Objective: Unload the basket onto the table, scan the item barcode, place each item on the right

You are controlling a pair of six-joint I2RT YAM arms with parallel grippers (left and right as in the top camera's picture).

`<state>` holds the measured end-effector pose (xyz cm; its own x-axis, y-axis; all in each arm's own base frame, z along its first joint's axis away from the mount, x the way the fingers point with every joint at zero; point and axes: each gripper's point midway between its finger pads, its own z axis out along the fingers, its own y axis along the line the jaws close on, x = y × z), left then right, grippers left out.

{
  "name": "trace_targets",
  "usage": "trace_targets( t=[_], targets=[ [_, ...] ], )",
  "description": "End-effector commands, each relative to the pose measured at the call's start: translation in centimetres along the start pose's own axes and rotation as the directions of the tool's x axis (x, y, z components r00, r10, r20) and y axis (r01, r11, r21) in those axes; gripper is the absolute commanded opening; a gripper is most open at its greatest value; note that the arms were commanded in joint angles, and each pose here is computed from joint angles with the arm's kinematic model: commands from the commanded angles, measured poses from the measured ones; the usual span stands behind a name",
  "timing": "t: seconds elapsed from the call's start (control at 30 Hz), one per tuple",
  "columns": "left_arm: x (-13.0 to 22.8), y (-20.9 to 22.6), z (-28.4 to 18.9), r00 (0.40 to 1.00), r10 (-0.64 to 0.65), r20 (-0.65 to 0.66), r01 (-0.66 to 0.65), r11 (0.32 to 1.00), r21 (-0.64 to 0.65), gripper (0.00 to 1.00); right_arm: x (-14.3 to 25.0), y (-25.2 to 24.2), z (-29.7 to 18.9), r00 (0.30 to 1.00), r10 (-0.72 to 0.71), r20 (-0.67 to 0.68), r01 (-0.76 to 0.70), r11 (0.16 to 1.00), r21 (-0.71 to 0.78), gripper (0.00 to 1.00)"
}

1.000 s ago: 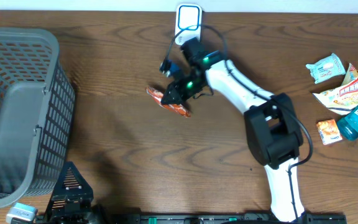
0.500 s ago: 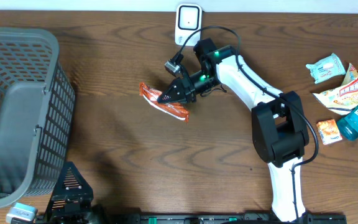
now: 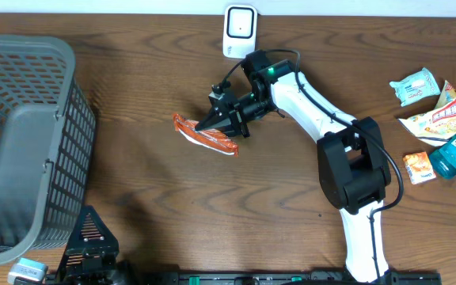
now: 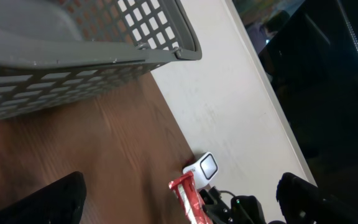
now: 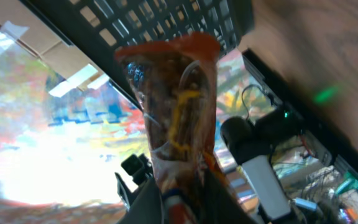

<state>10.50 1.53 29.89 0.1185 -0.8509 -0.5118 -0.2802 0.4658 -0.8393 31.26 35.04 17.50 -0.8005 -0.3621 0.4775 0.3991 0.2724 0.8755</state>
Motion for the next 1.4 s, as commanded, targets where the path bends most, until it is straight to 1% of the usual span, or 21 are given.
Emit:
trace_targets(
  t=[0.0,0.07,0.17,0.23,0.3,0.4,0.43,0.47,0.5,0.53,0.6,0.63,0.7,0.8,0.87,0.93,1.0,1.07,1.13,1.23,1.37],
  targets=[
    [-0.3,-0.4,-0.5,1.000,-0.001,0.017,0.001,1.000,0.015,0.98,1.3,2.2,-0.2,0.999,0.033,-0.021,-0.034,0.999,-0.037,0.17],
    [-0.3,-0.4,-0.5,1.000,-0.001,0.017,0.001,1.000,0.015,0.98,1.3,2.2,-0.2,0.999,0.033,-0.021,-0.034,0.999,-0.037,0.16],
    [-0.3,-0.4,-0.5,1.000,-0.001,0.017,0.001,1.000,0.015,0.98,1.2,2.2,-0.2,0.999,0.032,-0.017,-0.033,0.999,-0.032,0.01],
    [-0.3,-0.4,-0.5,1.000,-0.001,0.017,0.001,1.000,0.015,0.98,0.5,1.5,-0.2,1.000,0.012,0.017,-0.012,1.000,0.011,0.01],
    [-0.3,-0.4,-0.5,1.000,-0.001,0.017,0.001,1.000,0.015,0.98,-1.4,0.0,-0.4,0.993,-0.053,0.101,0.040,0.992,0.120,0.06],
    [-0.3,-0.4,-0.5,1.000,-0.001,0.017,0.001,1.000,0.015,0.98,-5.5,-2.8,-1.8,0.944,-0.197,0.266,0.097,0.932,0.349,0.37],
    [-0.3,-0.4,-0.5,1.000,-0.001,0.017,0.001,1.000,0.015,0.98,-6.8,-3.5,-2.5,0.916,-0.262,0.304,0.116,0.898,0.424,0.55],
    [-0.4,-0.5,-0.5,1.000,-0.001,0.018,0.000,1.000,0.017,0.98,-7.8,-4.0,-3.2,0.888,-0.330,0.320,0.143,0.860,0.489,0.64],
    [-0.4,-0.6,-0.6,1.000,0.000,0.019,0.000,1.000,0.019,0.97,-8.4,-4.2,-3.7,0.865,-0.388,0.318,0.175,0.828,0.533,0.67],
    [-0.4,-0.6,-0.7,1.000,0.000,0.021,-0.001,1.000,0.021,0.98,-8.8,-4.1,-3.8,0.845,-0.448,0.294,0.230,0.799,0.556,0.63],
    [-0.5,-0.7,-0.8,1.000,0.001,0.023,-0.002,1.000,0.025,0.98,-8.5,-3.5,-3.5,0.806,-0.554,0.210,0.361,0.740,0.567,0.43],
    [-0.5,-0.7,-0.8,1.000,0.001,0.023,-0.002,1.000,0.025,0.98,-8.0,-3.3,-3.1,0.789,-0.592,0.167,0.416,0.714,0.563,0.39],
    [-0.5,-0.7,-0.8,1.000,0.013,0.023,-0.014,1.000,0.024,0.98,-7.3,-3.5,-2.7,0.755,-0.649,0.092,0.490,0.652,0.579,0.39],
    [-0.5,-0.7,-0.8,1.000,0.020,0.024,-0.020,1.000,0.023,0.98,-6.3,-4.8,-2.3,0.715,-0.698,-0.032,0.533,0.516,0.671,0.45],
    [-0.5,-0.7,-0.8,1.000,0.019,0.024,-0.020,1.000,0.023,0.98,-5.0,-6.1,-1.6,0.693,-0.704,-0.153,0.556,0.388,0.735,0.47],
    [-0.4,-0.6,-0.7,1.000,0.019,0.022,-0.020,1.000,0.021,0.98,-4.1,-7.1,-0.6,0.669,-0.694,-0.265,0.578,0.263,0.773,0.65],
    [-0.4,-0.6,-0.7,1.000,0.018,0.021,-0.019,1.000,0.019,0.98,-4.0,-8.2,0.6,0.653,-0.672,-0.351,0.559,0.115,0.821,0.73],
    [-0.4,-0.6,-0.7,1.000,0.018,0.021,-0.019,1.000,0.019,0.98,-4.2,-8.9,1.6,0.629,-0.656,-0.418,0.541,-0.017,0.841,0.89],
    [-0.4,-0.6,-0.7,1.000,0.018,0.021,-0.019,1.000,0.019,0.98,-4.6,-9.5,2.4,0.600,-0.638,-0.483,0.502,-0.170,0.848,0.86],
    [-0.4,-0.7,-0.7,1.000,0.019,0.022,-0.019,1.000,0.023,0.98,-4.8,-10.6,2.9,0.581,-0.596,-0.554,0.434,-0.349,0.831,0.80],
    [-0.5,-0.9,-0.9,0.999,0.020,0.026,-0.021,0.999,0.028,0.98,-4.5,-12.6,3.8,0.572,-0.550,-0.608,0.411,-0.449,0.793,0.82]
  ],
)
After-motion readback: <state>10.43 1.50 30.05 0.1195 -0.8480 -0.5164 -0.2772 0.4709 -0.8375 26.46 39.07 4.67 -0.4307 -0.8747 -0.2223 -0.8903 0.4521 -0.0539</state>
